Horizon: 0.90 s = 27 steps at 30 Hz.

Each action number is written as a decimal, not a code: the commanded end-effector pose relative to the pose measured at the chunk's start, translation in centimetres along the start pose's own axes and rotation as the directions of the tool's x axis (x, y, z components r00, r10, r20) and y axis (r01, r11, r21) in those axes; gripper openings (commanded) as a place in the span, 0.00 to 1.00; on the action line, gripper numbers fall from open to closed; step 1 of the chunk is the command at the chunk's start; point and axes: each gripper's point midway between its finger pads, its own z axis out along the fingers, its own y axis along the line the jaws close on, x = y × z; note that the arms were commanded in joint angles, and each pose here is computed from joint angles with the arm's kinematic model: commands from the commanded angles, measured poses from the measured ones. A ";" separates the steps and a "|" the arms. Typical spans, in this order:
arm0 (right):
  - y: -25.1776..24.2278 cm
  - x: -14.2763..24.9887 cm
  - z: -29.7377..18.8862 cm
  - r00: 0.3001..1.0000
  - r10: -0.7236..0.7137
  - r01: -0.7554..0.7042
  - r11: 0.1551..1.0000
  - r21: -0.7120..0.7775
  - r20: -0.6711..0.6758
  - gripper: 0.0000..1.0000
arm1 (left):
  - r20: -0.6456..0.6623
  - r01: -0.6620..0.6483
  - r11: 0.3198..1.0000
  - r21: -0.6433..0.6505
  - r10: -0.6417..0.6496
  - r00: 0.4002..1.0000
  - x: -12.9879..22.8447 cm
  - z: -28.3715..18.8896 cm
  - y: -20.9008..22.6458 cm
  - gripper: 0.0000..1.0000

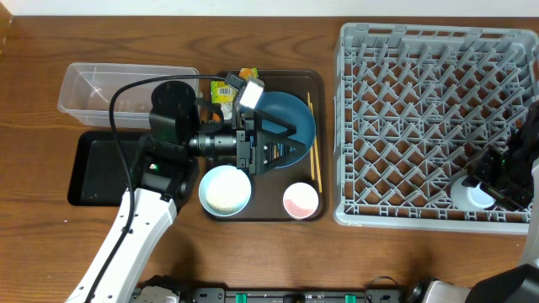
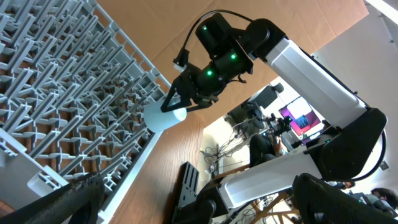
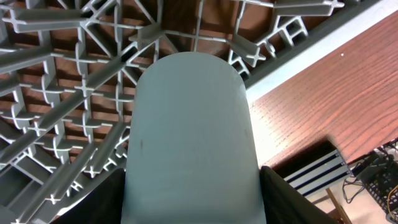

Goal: Sort waste into correct bins and load items into the dishwasher rack
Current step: 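Carry the light-blue cup with right gripper and place it in rack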

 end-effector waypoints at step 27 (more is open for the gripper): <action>6.2 -1.1 -7.2 0.959 -0.158 0.238 0.901 -0.362 0.236 0.73 | -0.004 -0.013 0.999 0.033 0.014 1.000 -0.4 -0.1 -1.5 0.83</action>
